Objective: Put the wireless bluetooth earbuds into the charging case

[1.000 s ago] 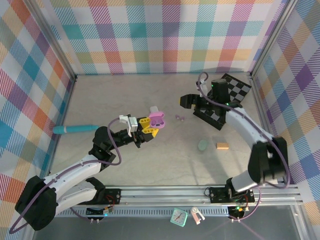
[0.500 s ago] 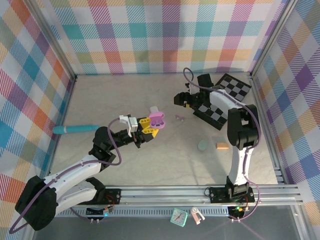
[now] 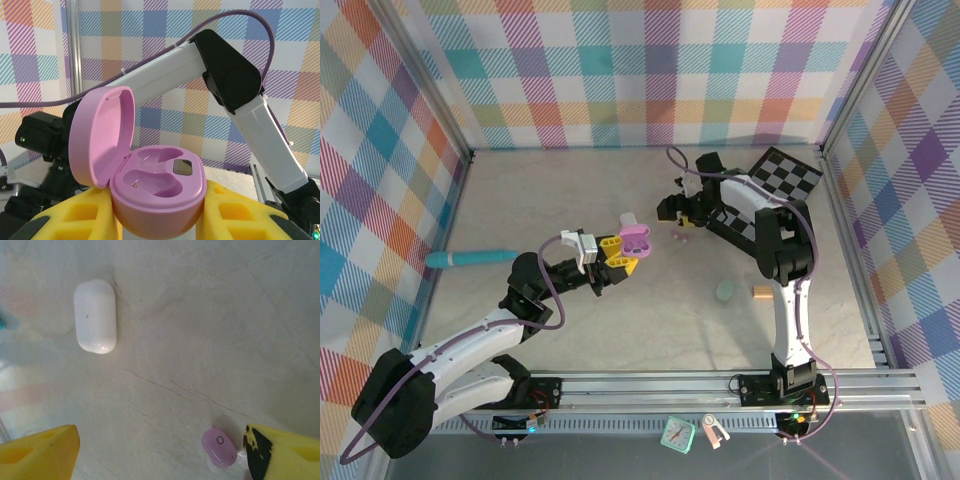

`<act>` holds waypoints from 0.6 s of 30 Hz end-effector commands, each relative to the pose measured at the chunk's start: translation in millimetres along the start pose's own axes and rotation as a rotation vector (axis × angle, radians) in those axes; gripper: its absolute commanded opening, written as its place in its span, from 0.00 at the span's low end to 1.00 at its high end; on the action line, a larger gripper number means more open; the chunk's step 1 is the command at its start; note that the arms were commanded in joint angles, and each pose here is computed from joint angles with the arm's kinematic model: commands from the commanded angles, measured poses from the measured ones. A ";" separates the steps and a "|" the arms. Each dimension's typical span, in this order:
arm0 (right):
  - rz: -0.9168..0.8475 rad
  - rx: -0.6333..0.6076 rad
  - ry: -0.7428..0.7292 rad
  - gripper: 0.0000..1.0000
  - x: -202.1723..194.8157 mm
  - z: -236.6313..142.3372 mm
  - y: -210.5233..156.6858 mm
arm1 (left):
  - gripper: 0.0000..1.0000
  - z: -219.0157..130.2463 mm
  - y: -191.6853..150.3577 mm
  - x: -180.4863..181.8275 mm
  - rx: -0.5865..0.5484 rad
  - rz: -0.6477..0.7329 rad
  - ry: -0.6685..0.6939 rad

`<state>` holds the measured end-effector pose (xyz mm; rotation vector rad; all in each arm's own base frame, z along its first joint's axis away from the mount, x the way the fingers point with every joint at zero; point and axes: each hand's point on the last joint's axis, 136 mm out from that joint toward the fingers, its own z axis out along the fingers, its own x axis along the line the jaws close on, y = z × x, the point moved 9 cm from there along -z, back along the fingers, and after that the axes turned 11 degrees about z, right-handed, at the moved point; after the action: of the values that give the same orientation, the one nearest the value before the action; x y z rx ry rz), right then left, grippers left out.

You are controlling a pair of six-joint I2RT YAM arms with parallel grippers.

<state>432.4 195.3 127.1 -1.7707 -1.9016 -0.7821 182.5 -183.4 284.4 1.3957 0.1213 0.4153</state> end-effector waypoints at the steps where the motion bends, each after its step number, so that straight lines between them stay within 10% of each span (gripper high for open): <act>1: -0.019 0.041 -0.032 0.85 -2.5 7.2 -2.4 | 0.26 0.2 6.8 1.7 -0.028 0.010 -0.012; 18: -0.023 0.106 0.033 0.65 -3.1 13.7 -15.8 | 0.25 0.6 7.0 1.8 -0.030 0.008 -0.012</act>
<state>426.5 198.8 112.0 -1.7173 -1.9191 -0.7150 183.0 -182.9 284.4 1.3950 0.1254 0.4149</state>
